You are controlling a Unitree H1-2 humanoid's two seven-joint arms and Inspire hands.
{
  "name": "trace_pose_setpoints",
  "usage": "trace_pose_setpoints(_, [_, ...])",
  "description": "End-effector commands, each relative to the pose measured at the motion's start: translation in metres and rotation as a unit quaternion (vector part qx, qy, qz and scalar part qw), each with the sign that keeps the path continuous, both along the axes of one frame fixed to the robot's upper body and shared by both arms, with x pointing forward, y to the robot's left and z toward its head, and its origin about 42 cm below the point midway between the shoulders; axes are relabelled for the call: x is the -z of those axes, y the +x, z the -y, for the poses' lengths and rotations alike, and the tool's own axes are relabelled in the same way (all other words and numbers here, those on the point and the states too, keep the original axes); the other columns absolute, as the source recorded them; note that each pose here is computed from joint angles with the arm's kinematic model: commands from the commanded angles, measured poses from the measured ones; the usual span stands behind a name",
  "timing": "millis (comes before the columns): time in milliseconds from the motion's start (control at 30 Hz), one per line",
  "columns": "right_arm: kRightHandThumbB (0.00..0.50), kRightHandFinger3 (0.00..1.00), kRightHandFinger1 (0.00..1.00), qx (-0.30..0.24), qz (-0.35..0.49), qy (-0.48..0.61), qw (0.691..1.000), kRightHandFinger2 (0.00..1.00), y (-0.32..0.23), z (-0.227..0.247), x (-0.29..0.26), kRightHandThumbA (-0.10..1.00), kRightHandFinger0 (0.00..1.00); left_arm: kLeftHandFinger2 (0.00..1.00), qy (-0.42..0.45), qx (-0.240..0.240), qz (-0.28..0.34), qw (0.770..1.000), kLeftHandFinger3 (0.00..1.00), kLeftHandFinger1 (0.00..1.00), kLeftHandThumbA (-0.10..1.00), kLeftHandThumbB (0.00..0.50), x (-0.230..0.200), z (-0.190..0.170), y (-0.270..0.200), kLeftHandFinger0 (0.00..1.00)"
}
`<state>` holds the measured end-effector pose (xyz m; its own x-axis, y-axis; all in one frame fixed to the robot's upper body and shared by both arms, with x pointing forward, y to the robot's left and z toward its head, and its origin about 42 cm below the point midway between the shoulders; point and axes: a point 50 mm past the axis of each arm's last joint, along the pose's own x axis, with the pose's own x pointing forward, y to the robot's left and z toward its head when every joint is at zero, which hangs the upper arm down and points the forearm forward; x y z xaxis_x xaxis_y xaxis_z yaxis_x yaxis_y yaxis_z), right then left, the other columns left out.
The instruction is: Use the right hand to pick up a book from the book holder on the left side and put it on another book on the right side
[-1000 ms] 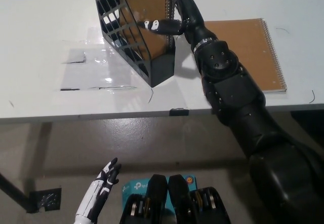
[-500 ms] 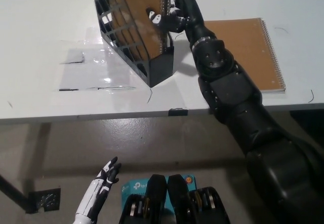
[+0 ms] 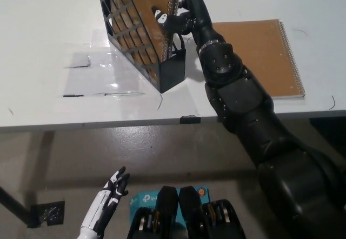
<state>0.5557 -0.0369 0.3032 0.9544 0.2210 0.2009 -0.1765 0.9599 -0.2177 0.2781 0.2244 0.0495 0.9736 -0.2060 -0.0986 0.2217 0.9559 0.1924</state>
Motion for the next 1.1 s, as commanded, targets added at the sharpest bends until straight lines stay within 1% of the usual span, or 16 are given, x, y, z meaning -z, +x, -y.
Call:
trace_pose_setpoints(0, [0.113, 0.87, 0.4, -0.039, 0.032, 0.085, 0.995, 0.8, 0.0, -0.017, -0.052, -0.1, 0.0, 0.99, -0.005, 0.012, 0.014, 1.0, 1.0, 1.0, 0.93, 0.133, -0.006, -0.001, 0.001, 0.95])
trace_pose_setpoints(33, [0.102, 0.91, 0.41, -0.06, 0.022, 0.144, 0.987, 0.81, 0.0, -0.016, -0.058, -0.1, 0.0, 0.99, -0.005, 0.013, 0.014, 1.0, 1.0, 1.0, 0.93, 0.131, -0.005, -0.001, 0.001, 0.95])
trace_pose_setpoints(100, [0.125, 0.85, 0.42, -0.082, -0.006, 0.234, 0.969, 0.8, 0.002, -0.015, -0.073, -0.1, 0.0, 0.99, -0.005, 0.014, 0.017, 1.0, 1.0, 1.0, 0.93, 0.13, -0.004, -0.002, 0.001, 0.95])
trace_pose_setpoints(133, [0.119, 0.81, 0.41, -0.095, -0.026, 0.293, 0.951, 0.79, 0.002, -0.015, -0.085, -0.1, 0.0, 0.98, -0.003, 0.013, 0.018, 1.0, 1.0, 1.0, 0.92, 0.125, -0.004, -0.002, 0.003, 0.94])
trace_pose_setpoints(200, [0.093, 0.82, 0.43, -0.123, -0.047, 0.368, 0.92, 0.82, 0.001, -0.012, -0.105, -0.1, 0.0, 0.96, 0.0, 0.012, 0.022, 1.0, 1.0, 0.97, 0.92, 0.111, -0.004, -0.001, 0.003, 0.91])
trace_pose_setpoints(233, [0.081, 0.85, 0.44, -0.137, -0.055, 0.397, 0.906, 0.86, 0.001, -0.01, -0.115, -0.1, 0.0, 0.95, 0.003, 0.013, 0.025, 1.0, 1.0, 0.96, 0.92, 0.106, -0.004, -0.001, 0.004, 0.89])
trace_pose_setpoints(300, [0.076, 0.87, 0.43, -0.155, -0.062, 0.438, 0.883, 0.87, 0.0, -0.005, -0.13, -0.1, 0.0, 0.94, 0.006, 0.013, 0.027, 1.0, 1.0, 0.95, 0.93, 0.104, -0.005, 0.0, 0.004, 0.88])
trace_pose_setpoints(367, [0.086, 0.88, 0.39, -0.169, -0.055, 0.465, 0.867, 0.82, -0.001, 0.0, -0.147, -0.1, 0.0, 0.92, 0.003, 0.011, 0.026, 1.0, 1.0, 0.94, 0.92, 0.105, -0.005, 0.001, 0.005, 0.87])
trace_pose_setpoints(433, [0.091, 0.88, 0.38, -0.18, -0.051, 0.481, 0.857, 0.82, -0.004, 0.004, -0.158, -0.1, 0.0, 0.91, 0.001, 0.008, 0.024, 1.0, 1.0, 0.93, 0.92, 0.105, -0.006, 0.001, 0.005, 0.86])
trace_pose_setpoints(500, [0.098, 0.88, 0.37, -0.184, -0.044, 0.483, 0.855, 0.83, -0.007, 0.009, -0.173, -0.1, 0.0, 0.91, -0.003, 0.008, 0.018, 1.0, 1.0, 0.93, 0.92, 0.117, -0.006, 0.001, 0.005, 0.86])
trace_pose_setpoints(600, [0.079, 0.86, 0.37, -0.19, -0.037, 0.485, 0.853, 0.84, -0.009, 0.014, -0.184, -0.1, 0.0, 0.91, 0.001, 0.011, 0.02, 1.0, 1.0, 0.93, 0.92, 0.104, -0.006, 0.0, 0.005, 0.86])
trace_pose_setpoints(700, [0.093, 0.83, 0.39, -0.192, -0.028, 0.485, 0.852, 0.84, -0.01, 0.018, -0.192, -0.1, 0.0, 0.9, 0.005, 0.013, 0.023, 1.0, 1.0, 0.92, 0.93, 0.097, -0.005, 0.001, 0.005, 0.85])
trace_pose_setpoints(767, [0.09, 0.84, 0.4, -0.192, -0.023, 0.483, 0.854, 0.85, -0.012, 0.021, -0.199, -0.1, 0.0, 0.89, 0.003, 0.012, 0.021, 1.0, 1.0, 0.91, 0.94, 0.11, -0.004, 0.001, 0.005, 0.85])
trace_pose_setpoints(833, [0.077, 0.86, 0.38, -0.198, -0.015, 0.482, 0.853, 0.83, -0.012, 0.025, -0.205, -0.1, 0.0, 0.88, 0.005, 0.012, 0.021, 1.0, 1.0, 0.91, 0.94, 0.106, -0.004, 0.001, 0.005, 0.85])
trace_pose_setpoints(900, [0.088, 0.88, 0.38, -0.201, -0.005, 0.476, 0.856, 0.82, -0.013, 0.028, -0.213, -0.1, 0.0, 0.88, 0.005, 0.012, 0.021, 1.0, 1.0, 0.91, 0.94, 0.106, -0.004, 0.002, 0.005, 0.84])
trace_pose_setpoints(1067, [0.07, 0.91, 0.39, -0.203, 0.021, 0.453, 0.868, 0.82, -0.021, 0.031, -0.236, -0.1, 0.0, 0.86, 0.009, 0.018, 0.023, 1.0, 1.0, 0.89, 0.96, 0.106, -0.004, 0.002, 0.005, 0.83])
